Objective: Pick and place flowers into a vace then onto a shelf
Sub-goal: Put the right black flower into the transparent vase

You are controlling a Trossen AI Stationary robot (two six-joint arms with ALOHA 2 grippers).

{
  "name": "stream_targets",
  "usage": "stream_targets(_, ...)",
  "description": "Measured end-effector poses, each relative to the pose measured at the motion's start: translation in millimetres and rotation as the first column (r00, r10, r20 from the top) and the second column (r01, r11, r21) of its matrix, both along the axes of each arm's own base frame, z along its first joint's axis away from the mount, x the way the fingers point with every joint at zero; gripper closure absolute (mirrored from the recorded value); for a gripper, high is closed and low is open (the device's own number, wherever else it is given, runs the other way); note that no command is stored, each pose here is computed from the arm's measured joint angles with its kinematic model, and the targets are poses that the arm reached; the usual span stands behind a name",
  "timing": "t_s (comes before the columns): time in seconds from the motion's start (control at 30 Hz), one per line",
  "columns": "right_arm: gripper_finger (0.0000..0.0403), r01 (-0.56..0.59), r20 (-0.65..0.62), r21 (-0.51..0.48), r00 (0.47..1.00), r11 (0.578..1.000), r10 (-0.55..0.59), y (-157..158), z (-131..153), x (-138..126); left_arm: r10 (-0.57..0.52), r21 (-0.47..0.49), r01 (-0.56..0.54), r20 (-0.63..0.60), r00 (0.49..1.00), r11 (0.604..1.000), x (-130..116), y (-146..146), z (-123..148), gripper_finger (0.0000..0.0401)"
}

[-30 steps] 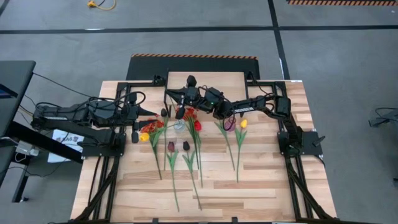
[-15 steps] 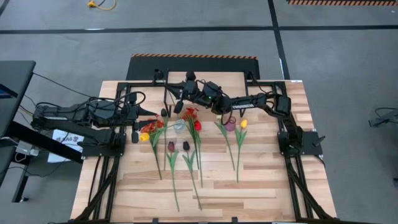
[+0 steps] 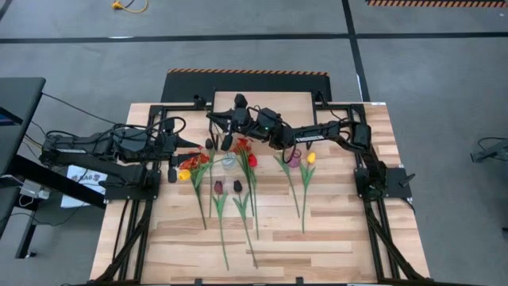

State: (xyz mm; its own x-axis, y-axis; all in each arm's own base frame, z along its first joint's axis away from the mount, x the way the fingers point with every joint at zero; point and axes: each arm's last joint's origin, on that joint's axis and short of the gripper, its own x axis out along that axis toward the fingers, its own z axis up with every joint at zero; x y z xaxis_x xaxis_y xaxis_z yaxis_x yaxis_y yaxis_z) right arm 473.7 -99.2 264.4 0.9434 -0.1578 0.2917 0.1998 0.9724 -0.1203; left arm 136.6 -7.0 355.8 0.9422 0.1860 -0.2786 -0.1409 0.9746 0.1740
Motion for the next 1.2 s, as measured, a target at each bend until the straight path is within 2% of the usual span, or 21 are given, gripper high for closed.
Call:
stream_targets(0.77, 0.0401, -0.009, -0.026, -0.016, 1.000, 1.000, 0.009, 1.3, -2.5, 1.1, 0.000, 0.000, 0.000, 0.000, 1.000, 1.000, 0.0, 0.0, 0.0, 0.0305)
stream_targets(1.03, 0.0401, -0.020, -0.013, 0.009, 1.000, 1.000, 0.020, 1.0, -30.2, 10.5, 0.000, 0.000, 0.000, -0.001, 1.000, 1.000, 0.1, 0.0, -0.1, 0.0305)
stream_targets(1.2, 0.0401, -0.019, -0.008, 0.017, 1.000, 1.000, 0.019, -0.2, -30.4, 10.6, 0.000, 0.001, 0.000, -0.001, 1.000, 1.000, 0.1, 0.0, -0.1, 0.0305)
